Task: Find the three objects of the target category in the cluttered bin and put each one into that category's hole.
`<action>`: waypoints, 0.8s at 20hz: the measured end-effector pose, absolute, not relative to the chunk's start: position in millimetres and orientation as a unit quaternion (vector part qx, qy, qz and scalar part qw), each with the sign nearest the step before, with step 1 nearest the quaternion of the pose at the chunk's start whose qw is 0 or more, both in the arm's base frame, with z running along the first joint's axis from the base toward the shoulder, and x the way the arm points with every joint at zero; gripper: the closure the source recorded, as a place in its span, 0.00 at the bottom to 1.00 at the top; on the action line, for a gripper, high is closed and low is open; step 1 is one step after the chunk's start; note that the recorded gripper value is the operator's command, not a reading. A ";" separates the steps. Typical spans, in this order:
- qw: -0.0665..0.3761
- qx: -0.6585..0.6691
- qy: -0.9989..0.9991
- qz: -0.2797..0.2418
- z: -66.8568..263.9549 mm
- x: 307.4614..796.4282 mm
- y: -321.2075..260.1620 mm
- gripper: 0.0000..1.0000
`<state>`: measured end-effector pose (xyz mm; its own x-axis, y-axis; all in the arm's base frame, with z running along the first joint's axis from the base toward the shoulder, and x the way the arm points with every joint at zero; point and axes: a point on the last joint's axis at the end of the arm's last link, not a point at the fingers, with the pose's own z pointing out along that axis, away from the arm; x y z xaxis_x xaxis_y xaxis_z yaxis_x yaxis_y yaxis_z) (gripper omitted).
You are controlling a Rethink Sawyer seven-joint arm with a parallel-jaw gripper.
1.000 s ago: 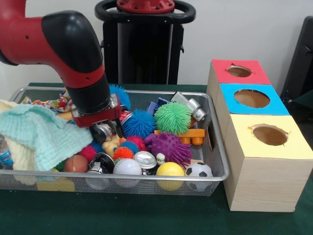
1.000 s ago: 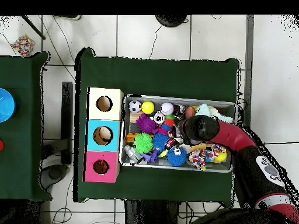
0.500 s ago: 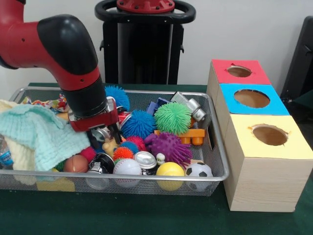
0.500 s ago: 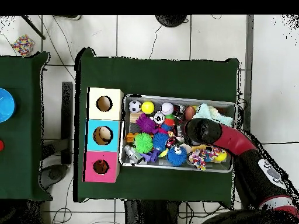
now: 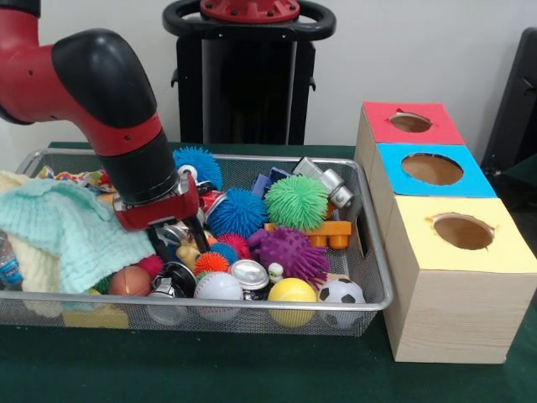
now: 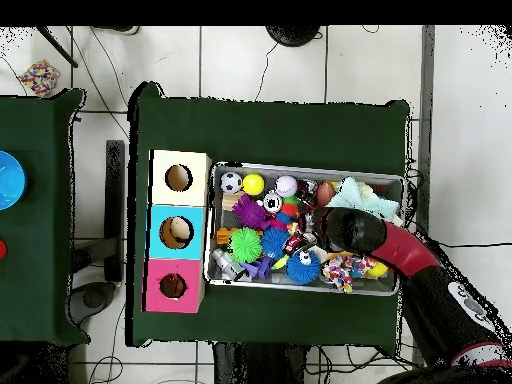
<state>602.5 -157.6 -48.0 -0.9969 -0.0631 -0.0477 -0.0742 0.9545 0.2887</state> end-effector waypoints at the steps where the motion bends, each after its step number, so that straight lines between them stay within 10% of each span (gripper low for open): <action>1: 0.019 -0.034 0.988 0.148 -48.0 602.9 -157.2 0.00; 16: -0.049 -0.065 0.984 0.158 -46.8 602.0 -115.5 0.00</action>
